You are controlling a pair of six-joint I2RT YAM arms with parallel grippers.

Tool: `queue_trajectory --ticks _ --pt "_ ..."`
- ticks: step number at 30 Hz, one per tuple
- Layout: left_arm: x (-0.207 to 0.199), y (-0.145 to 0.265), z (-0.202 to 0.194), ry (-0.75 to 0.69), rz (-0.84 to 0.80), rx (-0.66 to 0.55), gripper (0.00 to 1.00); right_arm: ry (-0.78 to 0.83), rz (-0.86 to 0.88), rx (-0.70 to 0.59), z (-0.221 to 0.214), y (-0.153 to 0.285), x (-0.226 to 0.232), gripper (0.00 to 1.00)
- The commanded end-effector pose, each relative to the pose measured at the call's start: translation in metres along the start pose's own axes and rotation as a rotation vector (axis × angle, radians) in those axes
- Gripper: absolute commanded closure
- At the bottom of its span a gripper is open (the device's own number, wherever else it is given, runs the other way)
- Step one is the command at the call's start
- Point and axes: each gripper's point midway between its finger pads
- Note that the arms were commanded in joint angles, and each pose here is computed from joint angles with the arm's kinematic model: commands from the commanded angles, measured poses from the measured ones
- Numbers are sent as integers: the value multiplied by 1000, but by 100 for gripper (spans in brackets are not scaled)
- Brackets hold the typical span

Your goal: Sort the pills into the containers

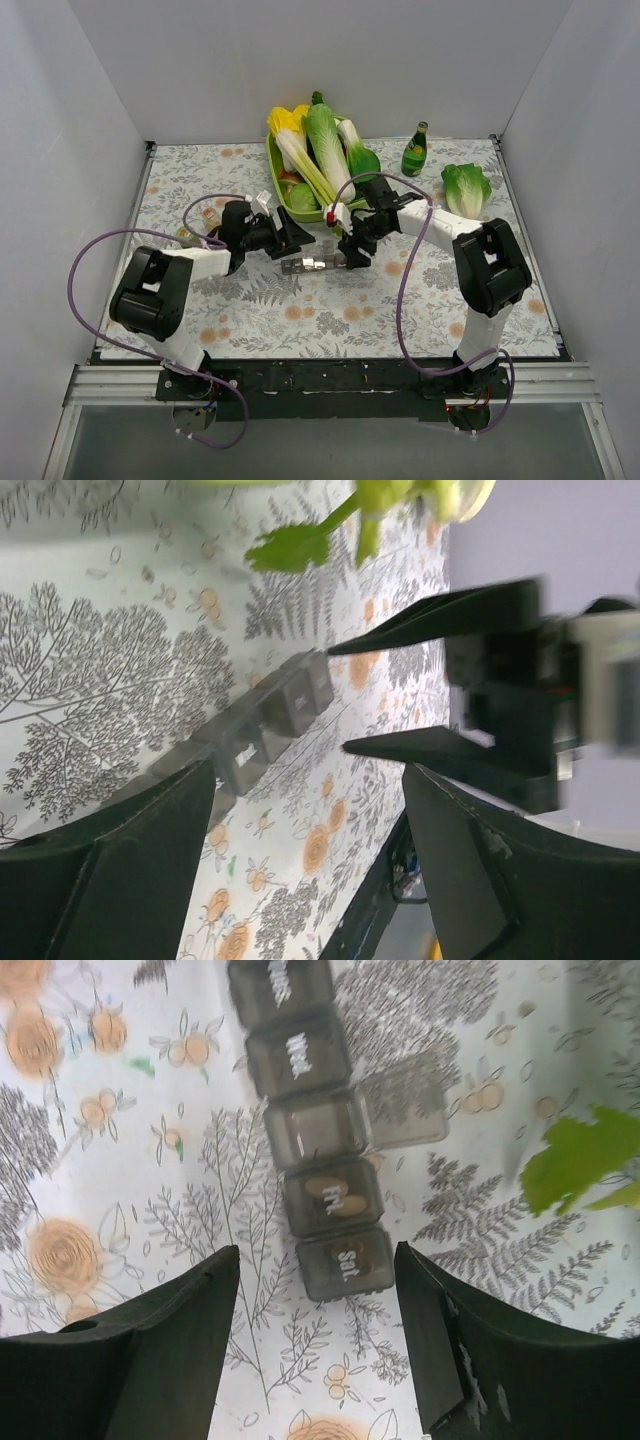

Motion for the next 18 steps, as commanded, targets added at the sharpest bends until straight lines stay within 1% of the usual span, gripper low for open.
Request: queue_trajectory --ticks 1,2,4,5,7,8,13,14,16,17,18 --pt "-42 25 50 -155 16 -148 22 245 -44 21 2 10 1 28" --pt "-44 31 52 -185 33 -159 20 282 -49 32 -2 8 1 28" --pt "-54 43 69 -238 65 -225 16 329 -80 39 0 7 -3 28" --pt "-65 56 74 -278 72 -256 14 347 -86 43 0 7 -4 28" --pt "-74 74 90 -325 100 -326 6 370 -85 47 2 5 -3 28" --pt "-87 89 94 -348 100 -359 2 378 -82 52 2 3 -3 28" --pt "-100 144 116 -434 152 -472 2 418 -72 86 4 -12 -1 28" --pt "-98 150 112 -423 176 -450 2 414 -70 94 3 -14 -1 28" --pt "-97 167 113 -471 219 -462 2 398 -73 109 2 -19 -4 29" --pt "-93 172 110 -462 259 -447 2 390 -73 113 1 -21 -5 30" --pt "-95 179 109 -483 277 -453 2 381 -78 121 -1 -22 -7 30"
Point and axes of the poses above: each gripper's point midway between its finger pads, its own y axis back along the fingers, its own x axis along the line the jaws close on, z = x × y, and after that the axes turned 10 degrees about -y, right-handed
